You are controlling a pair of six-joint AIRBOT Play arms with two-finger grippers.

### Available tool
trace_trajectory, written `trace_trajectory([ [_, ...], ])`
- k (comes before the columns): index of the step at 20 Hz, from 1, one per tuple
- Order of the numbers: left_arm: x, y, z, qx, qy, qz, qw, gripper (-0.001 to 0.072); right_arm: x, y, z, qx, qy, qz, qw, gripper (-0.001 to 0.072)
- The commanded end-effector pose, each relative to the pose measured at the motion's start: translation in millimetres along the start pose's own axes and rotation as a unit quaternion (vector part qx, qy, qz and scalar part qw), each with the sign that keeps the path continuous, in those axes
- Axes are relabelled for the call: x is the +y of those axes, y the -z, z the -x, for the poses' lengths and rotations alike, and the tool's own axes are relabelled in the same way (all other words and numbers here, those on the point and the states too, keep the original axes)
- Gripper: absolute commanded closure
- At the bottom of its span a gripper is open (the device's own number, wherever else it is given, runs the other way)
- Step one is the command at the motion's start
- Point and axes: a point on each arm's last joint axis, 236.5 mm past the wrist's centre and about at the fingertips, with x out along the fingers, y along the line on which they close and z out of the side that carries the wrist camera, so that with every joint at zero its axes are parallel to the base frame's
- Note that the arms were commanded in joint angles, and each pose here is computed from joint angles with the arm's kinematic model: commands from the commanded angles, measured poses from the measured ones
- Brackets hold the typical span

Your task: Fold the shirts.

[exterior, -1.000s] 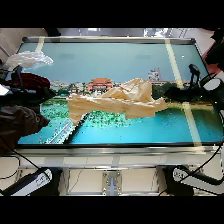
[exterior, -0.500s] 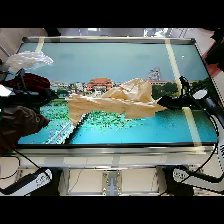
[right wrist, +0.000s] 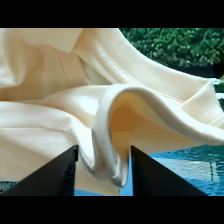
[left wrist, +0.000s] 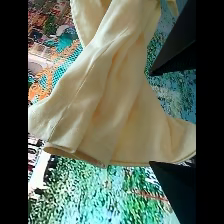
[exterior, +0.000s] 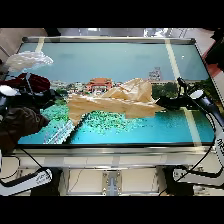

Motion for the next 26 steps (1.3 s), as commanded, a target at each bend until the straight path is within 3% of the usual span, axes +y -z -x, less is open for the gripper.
trace_trajectory([
  [1,-2,-11,-18,-0.014,0.017,0.079,0.997,0.0104,6,-3,-8,-0.003,-0.021,-0.010,1.000,0.0541],
  [2,-4,-14,-27,-0.018,0.021,0.104,0.994,0.0104,6,-8,-8,-0.015,-0.022,-0.015,1.000,0.0680],
  [3,-9,-17,-38,-0.022,0.029,0.125,0.992,0.0104,6,-12,-8,-0.023,-0.021,-0.016,0.999,0.0690],
  [8,-24,0,-101,0.001,0.026,0.204,0.979,0.0105,7,-11,-7,-0.021,-0.022,-0.015,0.999,0.0690],
  [12,-28,-30,-113,-0.062,0.052,0.304,0.949,0.0105,9,-7,-7,-0.012,-0.027,-0.013,0.999,0.0690],
  [19,-28,-30,-130,-0.072,0.051,0.332,0.939,0.0124,9,-6,-7,-0.011,-0.027,-0.013,0.999,0.0690],
  [21,-25,-25,-138,-0.065,0.045,0.334,0.939,0.0233,9,-6,-7,-0.011,-0.027,-0.013,0.999,0.0690],
  [23,-24,-24,-141,-0.067,0.043,0.333,0.939,0.0250,9,-7,-7,-0.011,-0.027,-0.013,0.999,0.0690],
  [24,-24,-25,-141,-0.069,0.043,0.333,0.939,0.0380,9,-7,-7,-0.011,-0.027,-0.013,0.999,0.0690],
  [25,-24,-25,-141,-0.070,0.043,0.333,0.939,0.0634,9,-7,-7,-0.012,-0.027,-0.012,0.999,0.0690],
  [26,-24,-25,-140,-0.069,0.044,0.332,0.940,0.0697,10,-7,-6,-0.013,-0.027,-0.005,1.000,0.0691],
])
